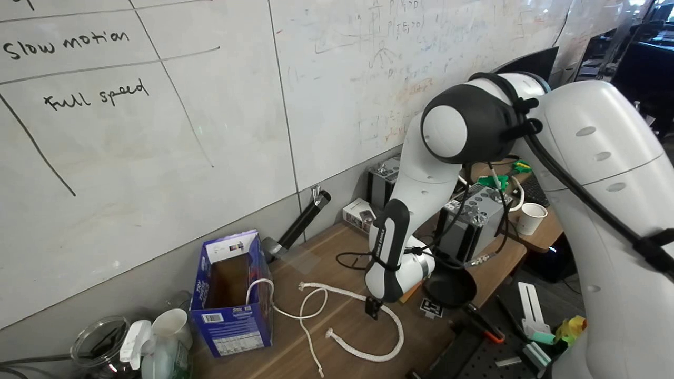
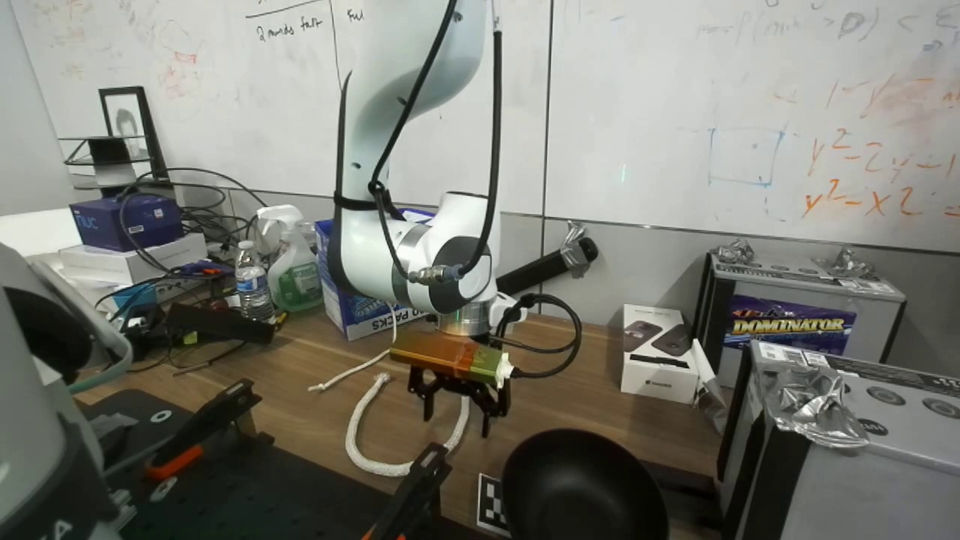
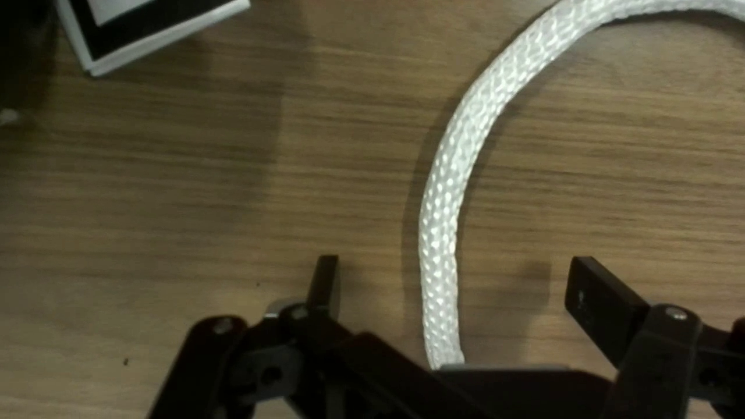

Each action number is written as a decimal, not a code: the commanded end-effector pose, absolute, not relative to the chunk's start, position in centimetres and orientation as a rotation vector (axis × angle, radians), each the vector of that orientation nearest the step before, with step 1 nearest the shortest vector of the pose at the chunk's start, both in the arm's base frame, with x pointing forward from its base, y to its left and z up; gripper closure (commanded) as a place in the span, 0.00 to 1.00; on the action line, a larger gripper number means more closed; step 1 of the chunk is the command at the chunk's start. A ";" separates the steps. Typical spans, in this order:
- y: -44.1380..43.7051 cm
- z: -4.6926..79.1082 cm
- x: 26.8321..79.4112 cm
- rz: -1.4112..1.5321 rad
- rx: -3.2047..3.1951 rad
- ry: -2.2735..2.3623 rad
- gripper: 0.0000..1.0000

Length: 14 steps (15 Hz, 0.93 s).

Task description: Pick up the white ropes from the counter and put them in the box

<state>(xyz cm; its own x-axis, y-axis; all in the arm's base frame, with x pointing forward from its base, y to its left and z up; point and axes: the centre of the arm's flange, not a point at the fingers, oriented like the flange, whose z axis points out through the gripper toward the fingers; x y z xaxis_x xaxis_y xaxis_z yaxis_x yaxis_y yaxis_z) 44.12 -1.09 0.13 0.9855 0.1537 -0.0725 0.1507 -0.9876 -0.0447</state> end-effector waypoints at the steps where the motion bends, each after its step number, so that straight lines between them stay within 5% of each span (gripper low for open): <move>1: -0.6 0.1 43.7 0.061 -3.093 -0.226 0.00; 14: -0.6 0.1 43.7 0.045 -3.094 -0.229 0.02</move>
<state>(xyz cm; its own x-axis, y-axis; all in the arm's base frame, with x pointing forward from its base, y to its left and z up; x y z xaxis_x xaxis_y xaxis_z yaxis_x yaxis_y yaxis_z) 44.20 -0.90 0.10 0.9869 0.1533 -0.0500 0.1512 -0.9875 -0.0438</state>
